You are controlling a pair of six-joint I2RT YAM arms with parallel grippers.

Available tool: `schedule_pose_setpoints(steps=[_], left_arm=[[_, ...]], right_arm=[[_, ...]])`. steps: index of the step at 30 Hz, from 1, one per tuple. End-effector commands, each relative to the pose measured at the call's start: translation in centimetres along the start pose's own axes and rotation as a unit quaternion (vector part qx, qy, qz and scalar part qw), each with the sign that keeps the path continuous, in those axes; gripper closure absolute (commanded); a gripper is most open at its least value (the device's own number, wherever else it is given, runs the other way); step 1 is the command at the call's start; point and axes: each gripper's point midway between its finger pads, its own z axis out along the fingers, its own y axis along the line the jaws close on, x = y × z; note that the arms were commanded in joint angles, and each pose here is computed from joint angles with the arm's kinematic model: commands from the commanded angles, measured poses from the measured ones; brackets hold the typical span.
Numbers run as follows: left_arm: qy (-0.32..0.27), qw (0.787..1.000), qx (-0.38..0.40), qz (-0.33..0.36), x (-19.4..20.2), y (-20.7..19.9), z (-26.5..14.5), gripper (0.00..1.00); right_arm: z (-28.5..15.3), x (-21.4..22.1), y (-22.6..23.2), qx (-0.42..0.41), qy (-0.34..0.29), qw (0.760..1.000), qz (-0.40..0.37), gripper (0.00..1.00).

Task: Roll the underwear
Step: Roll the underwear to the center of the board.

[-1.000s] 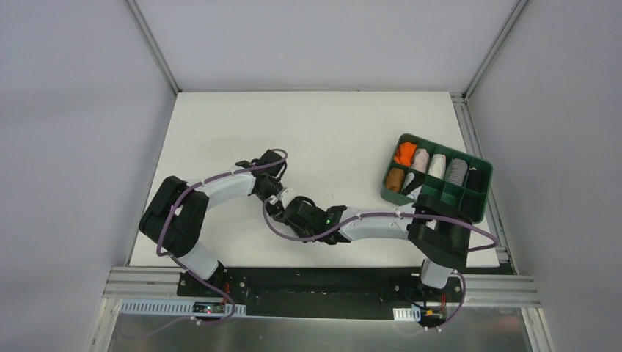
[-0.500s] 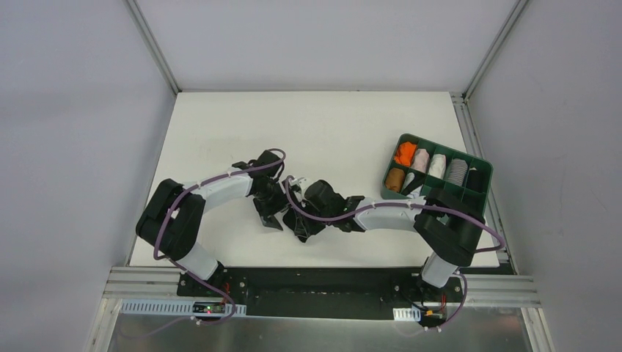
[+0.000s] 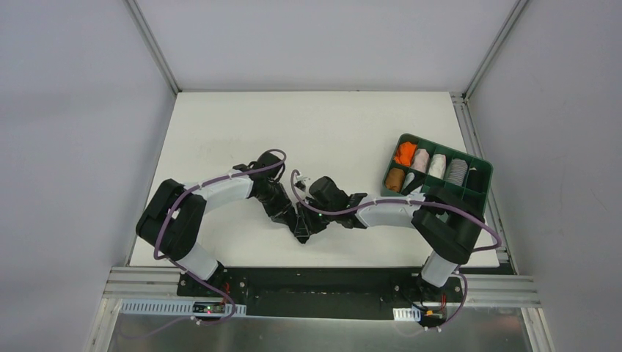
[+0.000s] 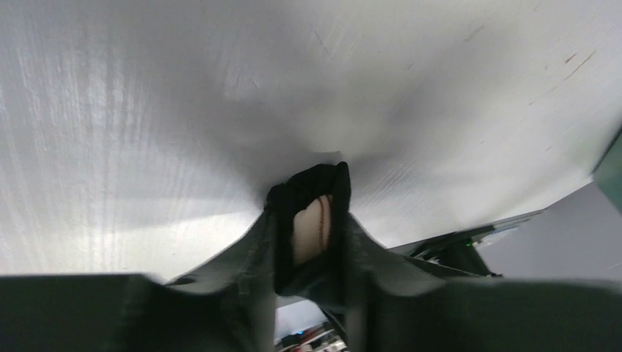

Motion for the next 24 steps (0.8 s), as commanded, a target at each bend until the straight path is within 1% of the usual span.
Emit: schedule_pose_setpoints(steps=[1,2,3,4,5,8,10,12,14,19,24], left_arm=[[-0.001,1.0,-0.002,-0.003,0.4,0.1,0.3,0.81],[-0.001,1.0,-0.002,-0.005,0.4,0.1,0.4,0.9],[0.001,1.0,-0.003,-0.006,0.4,0.1,0.4,1.0],[0.003,1.0,-0.004,-0.008,0.5,0.2,0.5,1.0],[0.006,1.0,-0.006,-0.01,0.5,0.2,0.6,1.0],[0.017,1.0,-0.011,-0.014,0.8,0.4,0.8,1.0],[0.022,1.0,-0.014,-0.014,0.9,0.5,0.9,1.0],[0.025,0.999,-0.019,-0.012,1.0,0.8,1.0,1.0],[0.026,0.999,-0.023,-0.01,1.0,0.9,1.0,1.0],[0.024,0.999,-0.028,-0.009,1.0,1.0,0.9,1.0],[0.025,0.999,-0.028,-0.008,0.9,0.9,0.9,1.0]], right_arm=[[0.4,1.9,-0.8,0.007,0.033,0.999,0.035,1.0],[0.3,1.8,-0.8,0.008,0.033,0.999,0.037,1.0],[0.1,1.6,-0.9,0.017,0.03,0.999,0.036,0.84],[-0.1,1.4,-1.1,0.027,0.028,0.999,0.035,0.7],[-0.4,1.1,-1.4,0.039,0.024,0.998,0.031,0.59],[-2.2,0.6,-2.6,0.095,0.017,0.995,0.002,0.41],[-3.4,-0.1,-3.2,0.132,0.008,0.991,-0.033,0.33],[-4.7,-1.2,-3.6,0.17,-0.007,0.983,-0.069,0.27],[-5.7,-1.9,-3.3,0.193,-0.011,0.975,-0.112,0.24],[-6.6,-2.7,-1.5,0.236,-0.013,0.948,-0.214,0.22],[-6.0,-2.9,0.1,0.244,-0.009,0.933,-0.265,0.2]])
